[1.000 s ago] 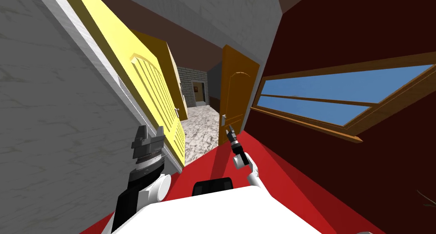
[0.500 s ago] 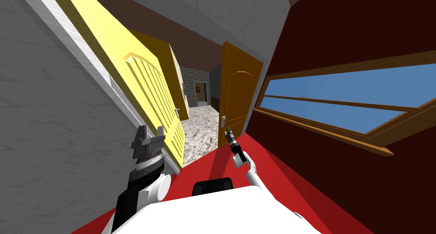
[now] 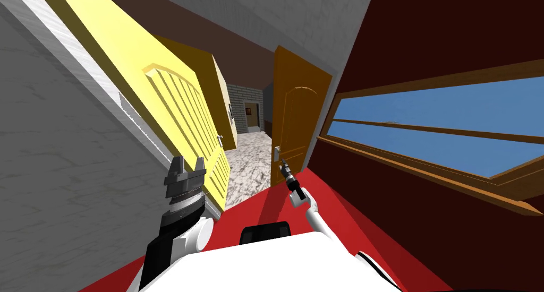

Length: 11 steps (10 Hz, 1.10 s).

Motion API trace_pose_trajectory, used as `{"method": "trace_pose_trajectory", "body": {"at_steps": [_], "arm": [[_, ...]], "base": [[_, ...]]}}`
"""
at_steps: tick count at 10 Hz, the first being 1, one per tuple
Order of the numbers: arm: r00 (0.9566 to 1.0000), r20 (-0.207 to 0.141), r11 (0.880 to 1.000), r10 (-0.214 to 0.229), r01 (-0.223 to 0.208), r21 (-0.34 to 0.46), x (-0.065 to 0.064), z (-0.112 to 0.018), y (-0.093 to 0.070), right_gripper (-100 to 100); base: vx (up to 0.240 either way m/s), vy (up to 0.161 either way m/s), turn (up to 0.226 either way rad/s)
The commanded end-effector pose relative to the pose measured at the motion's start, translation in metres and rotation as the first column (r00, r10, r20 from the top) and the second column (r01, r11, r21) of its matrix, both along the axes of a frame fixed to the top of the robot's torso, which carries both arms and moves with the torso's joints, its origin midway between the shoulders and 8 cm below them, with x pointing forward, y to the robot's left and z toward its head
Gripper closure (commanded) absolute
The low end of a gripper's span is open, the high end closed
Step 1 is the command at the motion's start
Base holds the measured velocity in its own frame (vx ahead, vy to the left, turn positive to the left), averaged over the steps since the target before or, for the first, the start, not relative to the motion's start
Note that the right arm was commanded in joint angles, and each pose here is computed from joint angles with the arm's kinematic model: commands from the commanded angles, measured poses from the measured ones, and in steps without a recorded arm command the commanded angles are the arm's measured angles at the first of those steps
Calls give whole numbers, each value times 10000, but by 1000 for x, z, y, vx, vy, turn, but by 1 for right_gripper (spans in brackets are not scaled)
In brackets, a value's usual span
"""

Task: Push the door open

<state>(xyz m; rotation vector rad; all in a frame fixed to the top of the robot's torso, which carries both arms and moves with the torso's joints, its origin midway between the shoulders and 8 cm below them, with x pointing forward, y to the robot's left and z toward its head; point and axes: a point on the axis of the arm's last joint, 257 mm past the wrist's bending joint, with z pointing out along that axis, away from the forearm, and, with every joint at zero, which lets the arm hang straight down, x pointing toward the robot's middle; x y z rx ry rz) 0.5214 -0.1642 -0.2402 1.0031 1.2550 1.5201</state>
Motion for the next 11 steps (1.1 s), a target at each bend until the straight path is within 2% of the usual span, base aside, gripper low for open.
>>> {"method": "trace_pose_trajectory", "body": {"at_steps": [1,4,6,9,11], "arm": [[9998,-216,9999,45,-48,-111,5,-8,0,-100],[9968,-787,9988,151,-187,-450,15,-32,1,-100],[9953,-951,9982,170,-223,-551,18,-38,1,-100],[9909,-1335,9964,194,-302,-795,24,-54,0,-100],[9920,-1258,9969,143,-238,-746,24,-52,-1,-100]], "base": [[76,-131,69],[102,-159,92],[92,-138,54],[82,-99,61],[90,-36,27]]}}
